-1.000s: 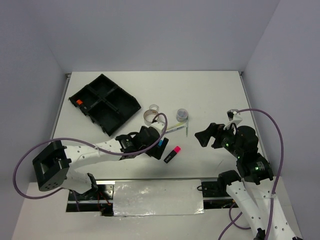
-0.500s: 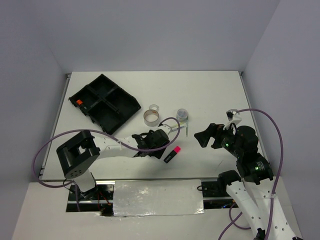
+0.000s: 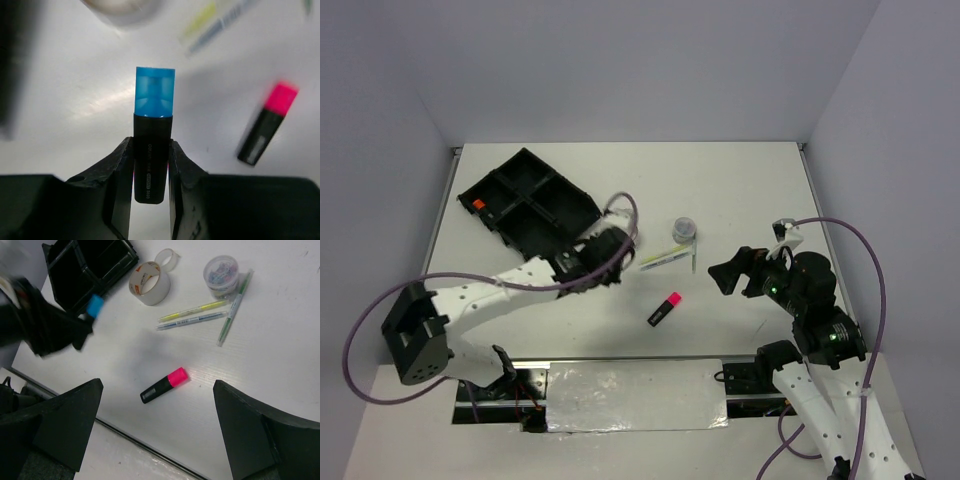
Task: Sort the stationery into containers
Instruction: Place the pen in the storage box.
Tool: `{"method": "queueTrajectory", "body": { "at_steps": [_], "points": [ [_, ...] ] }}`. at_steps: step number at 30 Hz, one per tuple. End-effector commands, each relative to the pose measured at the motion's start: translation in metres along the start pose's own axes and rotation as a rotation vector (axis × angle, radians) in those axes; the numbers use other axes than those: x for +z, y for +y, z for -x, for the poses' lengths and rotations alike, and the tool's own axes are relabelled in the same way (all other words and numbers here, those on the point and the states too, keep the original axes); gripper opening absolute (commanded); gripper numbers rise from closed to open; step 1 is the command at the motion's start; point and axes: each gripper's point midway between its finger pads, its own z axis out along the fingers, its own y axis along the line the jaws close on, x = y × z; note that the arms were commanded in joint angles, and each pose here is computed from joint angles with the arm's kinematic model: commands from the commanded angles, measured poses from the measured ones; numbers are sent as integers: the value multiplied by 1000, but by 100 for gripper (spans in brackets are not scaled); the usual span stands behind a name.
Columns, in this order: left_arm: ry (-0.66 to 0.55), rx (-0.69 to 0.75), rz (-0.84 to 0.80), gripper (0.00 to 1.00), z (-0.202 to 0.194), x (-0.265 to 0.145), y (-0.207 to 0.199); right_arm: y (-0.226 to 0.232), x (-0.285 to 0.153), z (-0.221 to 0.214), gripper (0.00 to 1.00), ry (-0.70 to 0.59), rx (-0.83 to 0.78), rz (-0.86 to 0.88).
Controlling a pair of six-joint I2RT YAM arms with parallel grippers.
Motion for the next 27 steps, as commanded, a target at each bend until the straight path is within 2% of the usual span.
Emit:
{"method": "queueTrajectory", "body": {
  "at_steps": [1,2,4,5,6,7,9,10,12,13,14,15,16,18,20,21,24,26,27],
  "points": [
    [-178,-232,164,11,75,-34,69,6,2,6,100,-32,-16,36],
    [-233,-333,227,14,94,-39,113,6,4,5,100,-32,-14,43],
    [-323,-494,212,17,121,-41,152,5,10,1,100,-21,-6,50],
    [-356,-611,295,17,127,-42,206,5,13,3,100,-25,-4,52],
    [-375,-674,323,16,132,-44,228,4,16,2,100,-15,-6,51],
    [-365,-773,405,15,126,-38,270,2,20,-1,100,7,-3,44],
    [-390,-873,473,15,140,-44,310,0,24,-6,100,35,-6,42],
    [-359,-936,522,15,133,-30,339,-1,25,-7,100,45,-3,41],
    [-411,-986,492,16,158,-26,368,0,26,-9,100,47,-5,48],
    [-376,-1007,504,16,150,-4,389,0,27,-10,100,50,-6,52],
    [-408,-1008,462,16,170,-3,398,1,26,-11,100,52,-8,56],
    [-386,-1007,458,15,170,5,404,0,26,-10,100,47,-10,55],
    [-329,-1002,469,14,162,26,412,-1,26,-13,100,54,-12,54],
    [-306,-997,514,16,164,29,422,-2,27,-13,100,50,-14,51],
    [-270,-1007,541,20,150,42,426,-1,28,-12,100,54,-15,57],
    [-287,-1007,557,26,151,43,431,-1,30,-13,100,63,-16,60],
    [-272,-1004,579,35,139,52,434,0,30,-14,100,75,-16,63],
    [-262,-1013,605,52,134,53,438,2,30,-15,100,76,-17,72],
    [-260,-1015,614,64,132,53,440,2,30,-16,100,77,-16,74]
  ]
}}
